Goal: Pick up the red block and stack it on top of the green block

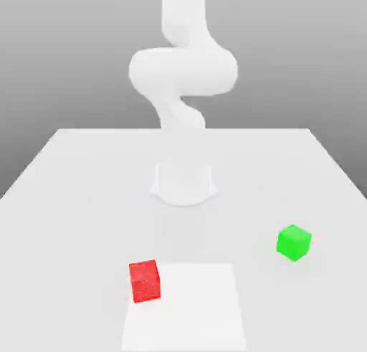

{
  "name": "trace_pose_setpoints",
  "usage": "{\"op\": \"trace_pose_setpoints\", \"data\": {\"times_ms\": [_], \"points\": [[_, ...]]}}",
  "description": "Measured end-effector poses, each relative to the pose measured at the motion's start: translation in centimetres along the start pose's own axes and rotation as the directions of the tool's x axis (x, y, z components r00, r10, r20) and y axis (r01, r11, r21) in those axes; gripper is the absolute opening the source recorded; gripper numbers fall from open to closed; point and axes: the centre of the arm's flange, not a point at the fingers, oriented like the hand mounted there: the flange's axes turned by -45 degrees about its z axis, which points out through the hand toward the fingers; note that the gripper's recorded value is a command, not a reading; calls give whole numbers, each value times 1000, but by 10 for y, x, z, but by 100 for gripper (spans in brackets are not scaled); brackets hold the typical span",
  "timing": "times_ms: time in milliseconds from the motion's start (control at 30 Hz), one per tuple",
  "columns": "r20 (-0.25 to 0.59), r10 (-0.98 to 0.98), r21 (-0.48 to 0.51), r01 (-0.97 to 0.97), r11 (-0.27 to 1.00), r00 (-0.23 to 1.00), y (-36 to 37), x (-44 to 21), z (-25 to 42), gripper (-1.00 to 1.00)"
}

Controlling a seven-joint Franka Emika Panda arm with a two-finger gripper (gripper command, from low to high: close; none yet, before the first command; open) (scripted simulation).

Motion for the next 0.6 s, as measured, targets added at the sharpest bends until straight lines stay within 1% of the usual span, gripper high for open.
{"op": "trace_pose_setpoints", "data": {"times_ms": [133,300,467,600], "points": [[155,-57,-4,58,998,986,15,-32,104,0],[333,-119,25,118,993,935,32,-99,209,0],[490,-179,83,158,984,853,46,-187,287,0],[598,-223,145,169,975,770,55,-268,328,0]]}}
